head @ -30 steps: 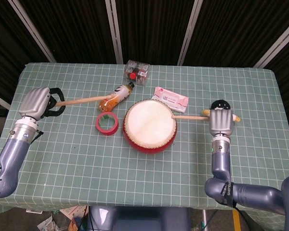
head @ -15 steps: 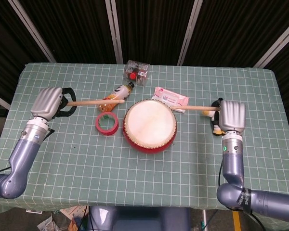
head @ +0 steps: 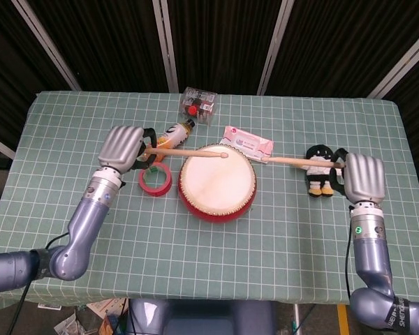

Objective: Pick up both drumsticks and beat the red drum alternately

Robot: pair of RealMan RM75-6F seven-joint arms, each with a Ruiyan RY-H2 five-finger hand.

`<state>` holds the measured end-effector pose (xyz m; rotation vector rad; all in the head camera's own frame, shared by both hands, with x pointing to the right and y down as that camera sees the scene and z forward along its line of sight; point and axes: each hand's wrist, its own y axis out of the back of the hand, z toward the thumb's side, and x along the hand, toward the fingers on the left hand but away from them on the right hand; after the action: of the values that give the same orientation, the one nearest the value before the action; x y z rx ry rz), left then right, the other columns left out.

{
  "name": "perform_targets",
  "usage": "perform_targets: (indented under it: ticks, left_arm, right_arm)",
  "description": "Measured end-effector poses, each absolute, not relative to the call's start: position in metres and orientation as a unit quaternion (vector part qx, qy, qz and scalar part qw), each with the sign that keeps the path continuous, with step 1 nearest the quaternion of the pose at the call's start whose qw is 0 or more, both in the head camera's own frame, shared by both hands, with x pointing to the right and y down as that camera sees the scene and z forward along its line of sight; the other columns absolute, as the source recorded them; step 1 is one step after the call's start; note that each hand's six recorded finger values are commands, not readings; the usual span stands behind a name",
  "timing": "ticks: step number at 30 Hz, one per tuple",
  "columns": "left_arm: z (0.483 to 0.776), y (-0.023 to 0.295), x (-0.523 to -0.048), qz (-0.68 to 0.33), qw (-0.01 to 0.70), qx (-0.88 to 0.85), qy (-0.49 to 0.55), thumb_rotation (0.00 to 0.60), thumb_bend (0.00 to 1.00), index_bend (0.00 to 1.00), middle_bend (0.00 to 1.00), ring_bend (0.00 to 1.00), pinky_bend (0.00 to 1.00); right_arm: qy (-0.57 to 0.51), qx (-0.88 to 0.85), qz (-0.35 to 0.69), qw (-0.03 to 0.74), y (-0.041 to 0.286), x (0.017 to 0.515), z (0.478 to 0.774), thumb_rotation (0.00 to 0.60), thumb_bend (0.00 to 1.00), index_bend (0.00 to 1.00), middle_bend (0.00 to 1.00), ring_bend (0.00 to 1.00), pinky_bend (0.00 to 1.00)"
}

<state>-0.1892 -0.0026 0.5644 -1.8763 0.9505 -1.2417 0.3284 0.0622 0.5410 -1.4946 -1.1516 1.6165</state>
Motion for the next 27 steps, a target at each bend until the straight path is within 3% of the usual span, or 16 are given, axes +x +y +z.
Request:
perform_targets:
  ticks: [10,17,22,27]
  left_arm:
    - [0.595,0.002,-0.148,-0.515,0.375,-0.703,0.315,0.600,0.57,0.78,1.00,1.00,1.00]
    - [0.629,0.016,-0.153,-0.637,0.425,-0.620,0.172,0.600,0.58,0.79,1.00,1.00,1.00]
    - [0.638,0.026,-0.164,-0.704,0.405,-0.576,0.092,0.600,0.58,0.79,1.00,1.00,1.00]
    - [0.634,0.025,-0.169,-0.710,0.370,-0.588,0.114,0.600,0.58,0.79,1.00,1.00,1.00]
  right_arm:
    - [-0.439,-0.569,0.622,0.309,0.063,0.350,0.545,0.600,0.67,1.00,1.00,1.00,1.00]
    - [-0.440,-0.563,0.633,0.298,0.065,0.369,0.549,0.600,0.67,1.00,1.00,1.00,1.00]
    - [-0.440,-0.565,0.632,0.295,0.066,0.372,0.548,0.600,0.67,1.00,1.00,1.00,1.00]
    - [-0.440,-0.570,0.627,0.297,0.069,0.366,0.547,0.600,0.67,1.00,1.00,1.00,1.00]
